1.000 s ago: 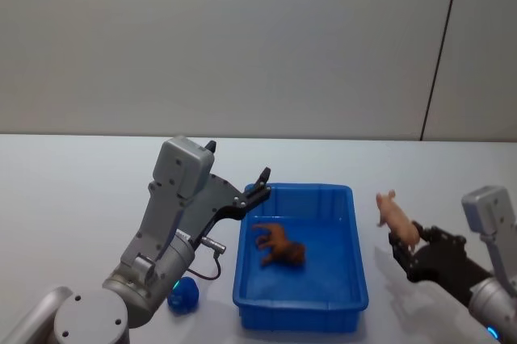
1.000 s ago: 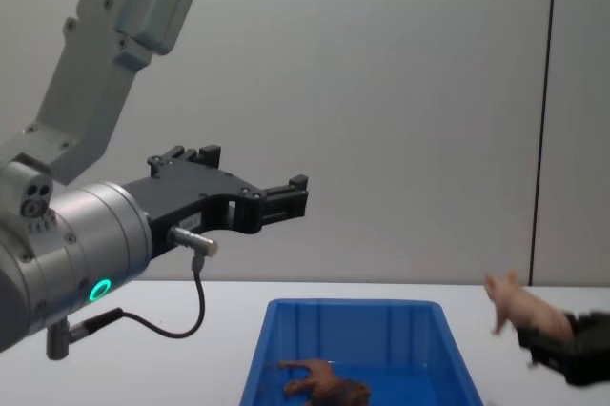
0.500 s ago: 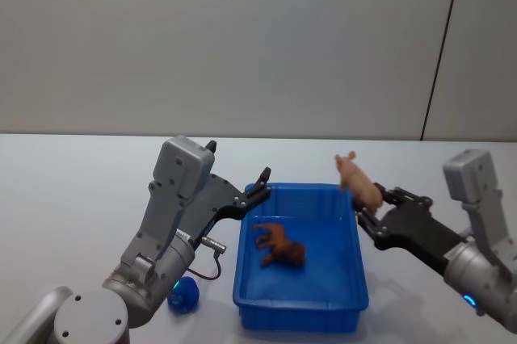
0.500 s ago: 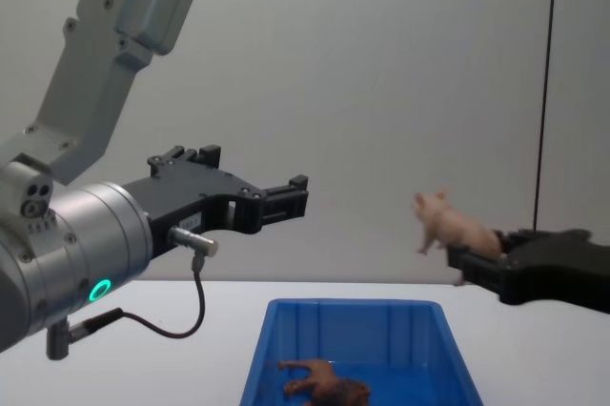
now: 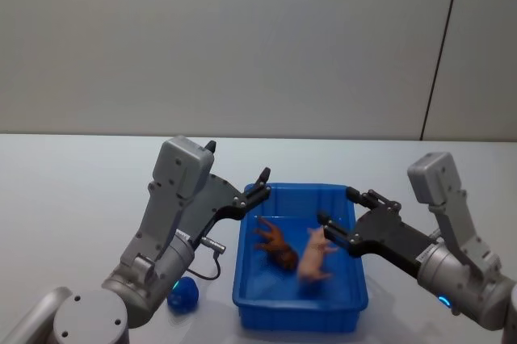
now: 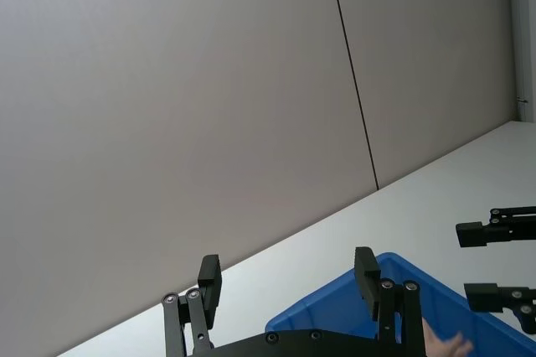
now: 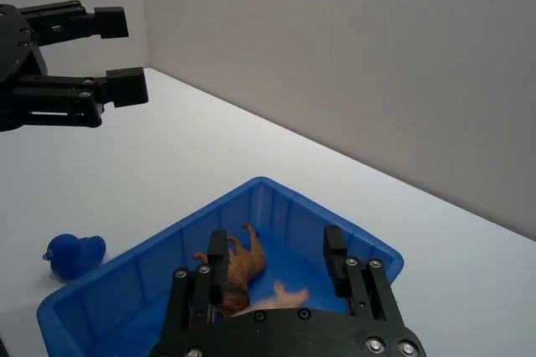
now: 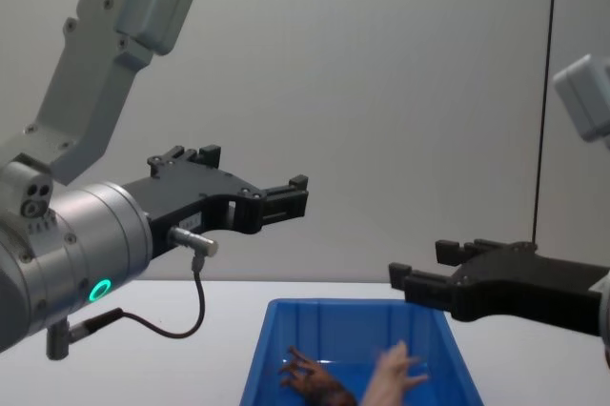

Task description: Pick up the two dolls from the table and place them into the box.

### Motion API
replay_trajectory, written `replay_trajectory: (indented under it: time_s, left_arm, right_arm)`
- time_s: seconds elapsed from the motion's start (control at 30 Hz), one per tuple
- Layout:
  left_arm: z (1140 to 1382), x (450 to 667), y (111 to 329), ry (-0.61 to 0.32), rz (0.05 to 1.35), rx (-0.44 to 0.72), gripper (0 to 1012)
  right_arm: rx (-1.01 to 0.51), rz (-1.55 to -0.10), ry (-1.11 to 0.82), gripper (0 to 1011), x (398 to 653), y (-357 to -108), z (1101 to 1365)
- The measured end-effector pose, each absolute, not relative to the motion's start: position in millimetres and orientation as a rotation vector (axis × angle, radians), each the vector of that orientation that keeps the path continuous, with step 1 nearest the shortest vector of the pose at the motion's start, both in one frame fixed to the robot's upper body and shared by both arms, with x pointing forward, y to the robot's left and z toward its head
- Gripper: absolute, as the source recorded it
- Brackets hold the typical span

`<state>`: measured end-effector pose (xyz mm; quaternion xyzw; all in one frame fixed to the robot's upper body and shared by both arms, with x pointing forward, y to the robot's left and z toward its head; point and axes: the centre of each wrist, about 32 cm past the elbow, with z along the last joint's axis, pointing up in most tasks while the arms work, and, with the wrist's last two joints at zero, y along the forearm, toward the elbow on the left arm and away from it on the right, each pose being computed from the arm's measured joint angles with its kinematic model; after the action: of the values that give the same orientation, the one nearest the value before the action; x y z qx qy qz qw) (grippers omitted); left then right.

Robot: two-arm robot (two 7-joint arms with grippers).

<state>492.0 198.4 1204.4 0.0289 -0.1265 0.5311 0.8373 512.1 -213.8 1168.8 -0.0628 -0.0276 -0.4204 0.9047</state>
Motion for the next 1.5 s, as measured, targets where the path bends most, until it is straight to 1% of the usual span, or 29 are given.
replay_trajectory:
  time_s: [0.03,0.07,0.17,0.2,0.23,0.27,0.37,0.4,0.43,0.87,1.2,1.4,1.5]
  left_arm:
    - [1204.4,492.0,198.4,-0.268,1.124,0.061,1001]
    - [1204.4,492.0,198.4,-0.268,1.124,0.061,1001]
    - [1204.4,492.0,198.4,-0.268,1.124,0.061,1001]
    - [1204.4,492.0,198.4,-0.268,1.124,0.061,1001]
    - [1204.4,492.0,198.4,-0.268,1.124,0.061,1001]
    - [1204.4,492.0,198.4,-0.268,1.124,0.061,1001]
    - [1204.4,492.0,198.4,-0.268,1.124,0.061,1001]
    - [1204.4,492.0,198.4,-0.268,1.124,0.061,1001]
    - [1204.4,492.0,198.4,-0.268,1.124,0.061,1001]
    - [1204.4,492.0,198.4,-0.267,1.124,0.061,1001]
    - [1205.0,489.9,200.9,-0.271,1.124,0.081,1001]
    - [1205.9,482.1,206.9,-0.261,1.125,0.117,1001]
    - [1205.6,474.6,211.7,-0.241,1.133,0.146,1001]
  right_arm:
    - [-0.130,-0.867,-0.058,645,512.3,-213.4,1168.4]
    - [-0.130,-0.864,-0.060,708,512.6,-212.8,1167.9]
    - [-0.127,-0.863,-0.065,766,512.7,-212.8,1167.1]
    - [-0.123,-0.862,-0.072,822,512.7,-213.3,1167.0]
    - [-0.121,-0.862,-0.075,839,512.6,-213.8,1166.8]
    - [-0.116,-0.863,-0.080,894,512.1,-215.3,1166.3]
    - [-0.103,-0.869,-0.091,942,510.3,-221.0,1165.6]
    - [-0.097,-0.871,-0.095,986,509.5,-223.1,1165.5]
    - [-0.093,-0.872,-0.097,999,508.8,-224.8,1165.4]
    - [-0.047,-0.907,-0.139,1001,496.1,-262.6,1163.3]
    - [-0.040,-0.921,-0.154,1001,492.6,-275.3,1163.1]
    - [-0.038,-0.925,-0.159,1001,491.3,-279.9,1163.1]
    - [-0.037,-0.927,-0.161,1001,490.9,-281.4,1163.1]
